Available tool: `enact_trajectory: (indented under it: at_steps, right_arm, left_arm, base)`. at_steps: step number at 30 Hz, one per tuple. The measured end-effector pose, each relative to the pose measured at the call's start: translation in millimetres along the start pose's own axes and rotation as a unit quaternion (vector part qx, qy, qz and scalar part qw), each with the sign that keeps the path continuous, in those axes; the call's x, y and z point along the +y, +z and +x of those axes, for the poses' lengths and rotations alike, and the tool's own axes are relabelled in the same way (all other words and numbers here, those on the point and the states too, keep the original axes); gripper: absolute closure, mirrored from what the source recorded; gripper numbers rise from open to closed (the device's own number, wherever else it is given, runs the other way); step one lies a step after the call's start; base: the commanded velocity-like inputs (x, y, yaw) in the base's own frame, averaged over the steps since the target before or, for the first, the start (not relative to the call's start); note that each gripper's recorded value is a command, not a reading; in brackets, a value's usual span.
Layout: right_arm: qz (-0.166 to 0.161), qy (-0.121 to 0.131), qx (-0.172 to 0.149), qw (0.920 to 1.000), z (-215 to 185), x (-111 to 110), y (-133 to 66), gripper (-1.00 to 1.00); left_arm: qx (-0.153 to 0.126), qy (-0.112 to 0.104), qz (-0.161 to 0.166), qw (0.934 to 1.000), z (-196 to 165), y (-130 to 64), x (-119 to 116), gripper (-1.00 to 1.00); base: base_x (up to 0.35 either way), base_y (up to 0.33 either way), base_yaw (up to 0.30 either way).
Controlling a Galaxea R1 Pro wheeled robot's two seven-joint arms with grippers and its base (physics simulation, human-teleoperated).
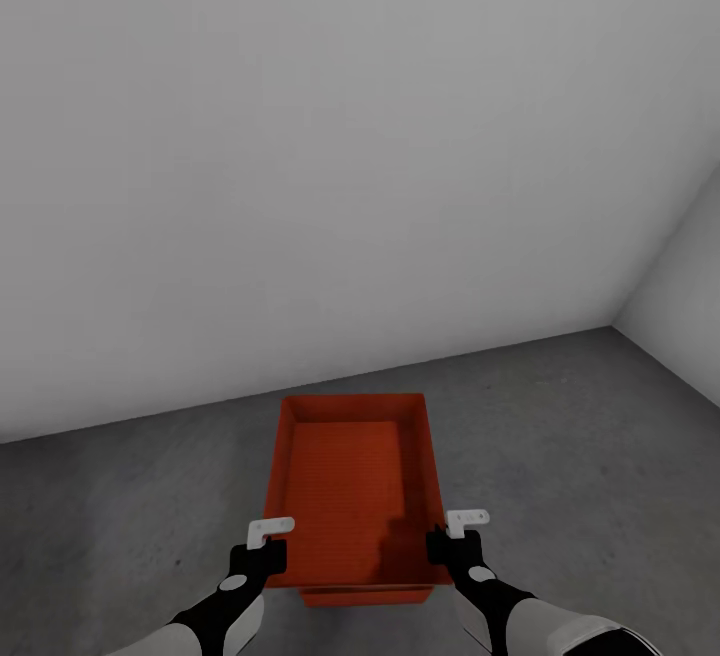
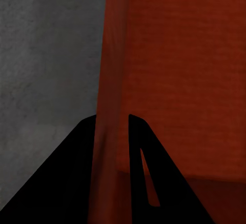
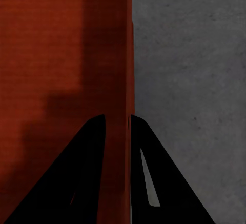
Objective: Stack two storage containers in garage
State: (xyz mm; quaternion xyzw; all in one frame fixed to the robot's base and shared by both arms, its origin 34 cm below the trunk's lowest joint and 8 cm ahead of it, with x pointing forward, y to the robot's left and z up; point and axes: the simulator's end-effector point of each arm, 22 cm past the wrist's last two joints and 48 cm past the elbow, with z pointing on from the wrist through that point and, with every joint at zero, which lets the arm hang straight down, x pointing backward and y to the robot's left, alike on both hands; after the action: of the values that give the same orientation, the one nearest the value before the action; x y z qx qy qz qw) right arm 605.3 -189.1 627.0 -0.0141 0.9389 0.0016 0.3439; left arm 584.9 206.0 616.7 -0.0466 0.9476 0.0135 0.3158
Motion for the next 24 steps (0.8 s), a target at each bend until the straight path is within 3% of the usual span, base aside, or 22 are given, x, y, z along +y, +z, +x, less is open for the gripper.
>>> enact_trajectory:
  at_steps: [24]
  right_arm:
    - [0.000, 0.000, 0.000, 1.0000, 0.0, -0.1, 0.0, 1.00]
  left_arm:
    - [0.000, 0.000, 0.000, 1.0000, 0.0, 0.0, -0.1, 1.00]
  base:
    - [0.000, 0.000, 0.047]
